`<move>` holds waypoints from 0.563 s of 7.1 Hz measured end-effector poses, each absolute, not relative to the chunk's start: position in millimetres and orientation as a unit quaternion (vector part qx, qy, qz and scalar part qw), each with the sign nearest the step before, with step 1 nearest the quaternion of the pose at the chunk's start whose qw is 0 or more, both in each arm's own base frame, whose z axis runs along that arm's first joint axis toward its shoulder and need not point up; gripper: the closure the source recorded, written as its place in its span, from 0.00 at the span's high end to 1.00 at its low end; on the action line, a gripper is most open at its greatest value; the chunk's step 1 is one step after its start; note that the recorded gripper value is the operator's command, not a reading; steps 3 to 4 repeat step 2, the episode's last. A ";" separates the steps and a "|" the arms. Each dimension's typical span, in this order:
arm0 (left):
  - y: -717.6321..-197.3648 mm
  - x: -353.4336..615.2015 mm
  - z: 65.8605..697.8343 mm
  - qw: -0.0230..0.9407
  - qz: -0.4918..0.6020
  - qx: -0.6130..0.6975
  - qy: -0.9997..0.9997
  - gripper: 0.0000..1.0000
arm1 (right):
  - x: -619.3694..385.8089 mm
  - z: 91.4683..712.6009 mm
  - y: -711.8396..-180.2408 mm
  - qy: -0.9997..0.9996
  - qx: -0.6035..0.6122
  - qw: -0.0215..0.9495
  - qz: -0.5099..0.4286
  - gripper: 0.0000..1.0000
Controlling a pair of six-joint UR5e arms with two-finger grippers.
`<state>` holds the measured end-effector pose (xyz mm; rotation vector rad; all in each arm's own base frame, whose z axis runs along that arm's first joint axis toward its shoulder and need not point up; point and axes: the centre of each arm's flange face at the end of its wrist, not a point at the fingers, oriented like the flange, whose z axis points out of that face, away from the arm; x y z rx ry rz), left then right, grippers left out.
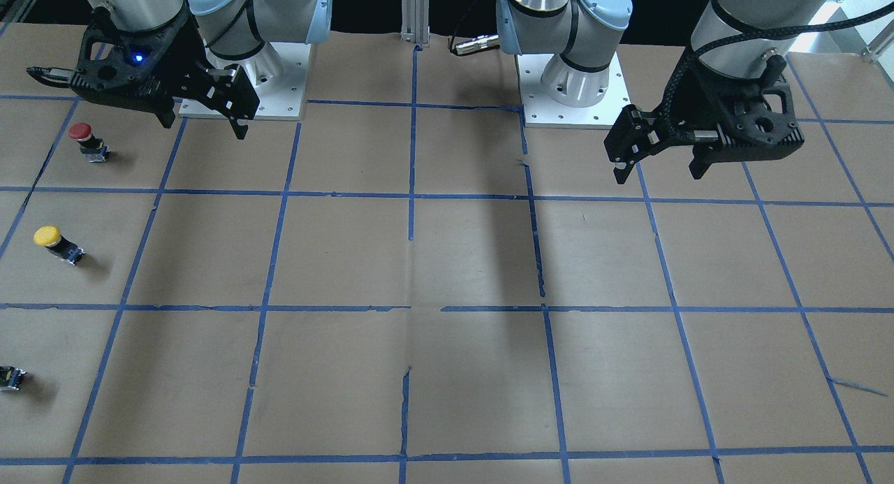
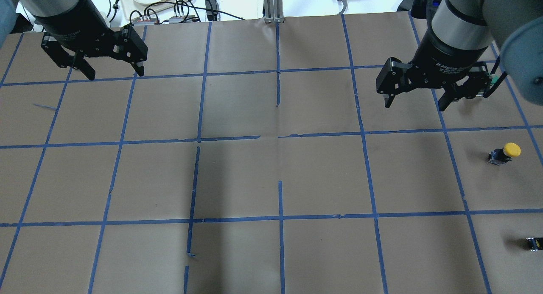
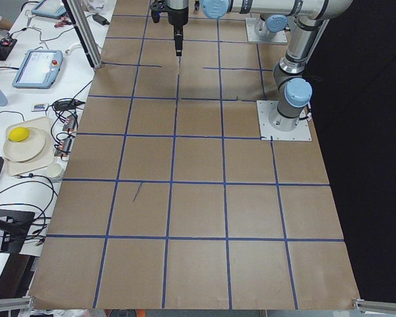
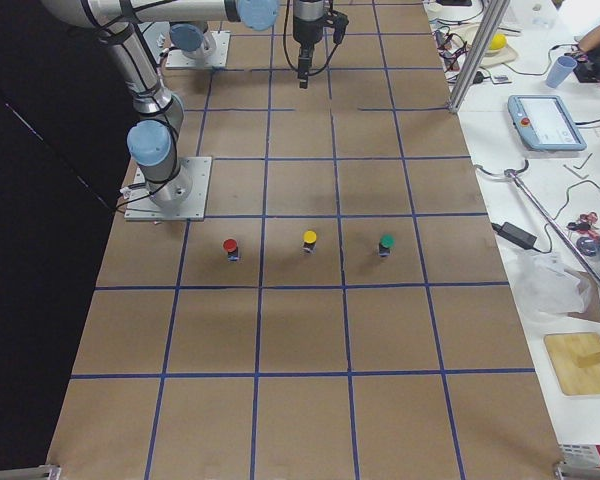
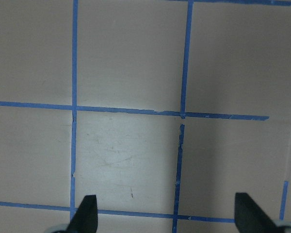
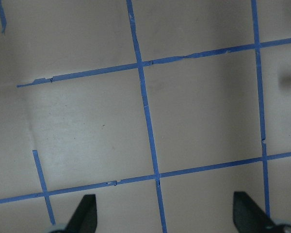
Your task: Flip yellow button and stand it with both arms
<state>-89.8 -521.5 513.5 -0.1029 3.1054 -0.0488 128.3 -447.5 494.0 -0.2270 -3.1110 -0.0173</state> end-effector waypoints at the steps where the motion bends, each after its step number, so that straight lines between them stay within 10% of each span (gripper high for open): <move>1: -521.5 -89.7 513.6 0.017 -0.016 -0.033 0.999 1.00 | 128.5 494.9 -446.4 -0.997 -0.073 0.011 -0.004 1.00; 4: -521.5 -89.7 513.7 0.017 -0.016 -0.032 0.999 1.00 | 128.8 494.9 -445.7 -0.997 -0.072 0.010 -0.004 1.00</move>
